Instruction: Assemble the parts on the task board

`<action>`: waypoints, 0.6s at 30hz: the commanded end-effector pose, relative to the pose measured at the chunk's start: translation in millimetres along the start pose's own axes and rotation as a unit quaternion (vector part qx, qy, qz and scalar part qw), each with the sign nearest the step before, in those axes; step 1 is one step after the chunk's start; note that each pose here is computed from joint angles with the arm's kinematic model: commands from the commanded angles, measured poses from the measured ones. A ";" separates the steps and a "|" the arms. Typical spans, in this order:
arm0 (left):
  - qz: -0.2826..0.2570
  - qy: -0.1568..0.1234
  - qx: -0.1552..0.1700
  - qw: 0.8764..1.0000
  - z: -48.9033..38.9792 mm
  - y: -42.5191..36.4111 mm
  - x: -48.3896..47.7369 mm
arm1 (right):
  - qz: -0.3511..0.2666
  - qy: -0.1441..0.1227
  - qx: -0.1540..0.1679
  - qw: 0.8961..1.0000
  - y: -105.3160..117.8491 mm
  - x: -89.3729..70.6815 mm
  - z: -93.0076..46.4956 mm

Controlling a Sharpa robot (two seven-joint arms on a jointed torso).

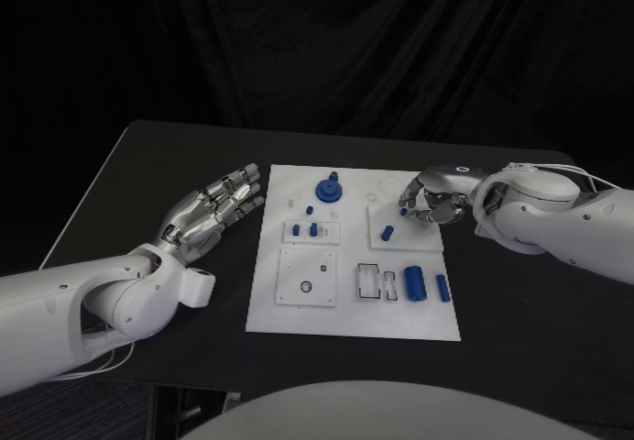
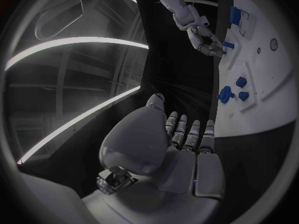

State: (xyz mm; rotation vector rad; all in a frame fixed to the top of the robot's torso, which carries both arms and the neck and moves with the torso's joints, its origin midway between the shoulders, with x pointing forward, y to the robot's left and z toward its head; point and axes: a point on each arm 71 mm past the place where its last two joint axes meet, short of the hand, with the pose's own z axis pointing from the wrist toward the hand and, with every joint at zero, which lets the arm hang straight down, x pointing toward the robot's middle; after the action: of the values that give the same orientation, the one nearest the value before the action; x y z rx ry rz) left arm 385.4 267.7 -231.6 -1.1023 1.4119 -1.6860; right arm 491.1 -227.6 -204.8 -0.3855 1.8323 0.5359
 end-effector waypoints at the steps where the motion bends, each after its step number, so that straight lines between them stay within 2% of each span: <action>1: -0.010 0.006 0.093 0.996 -0.2 -13.2 1.0 | -0.003 -0.005 -0.003 1.000 -0.2 1.9 1.0; 18: -0.008 0.005 0.087 0.996 1.5 -10.4 -0.8 | 0.000 0.001 -0.009 1.000 1.9 14.1 8.4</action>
State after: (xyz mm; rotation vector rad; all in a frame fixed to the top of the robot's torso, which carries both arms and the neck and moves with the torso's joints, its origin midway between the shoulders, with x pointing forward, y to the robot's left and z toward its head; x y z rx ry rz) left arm 388.1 268.5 -233.8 -1.1030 1.4143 -1.6865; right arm 495.1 -222.7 -215.0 -0.3829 1.8284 0.5425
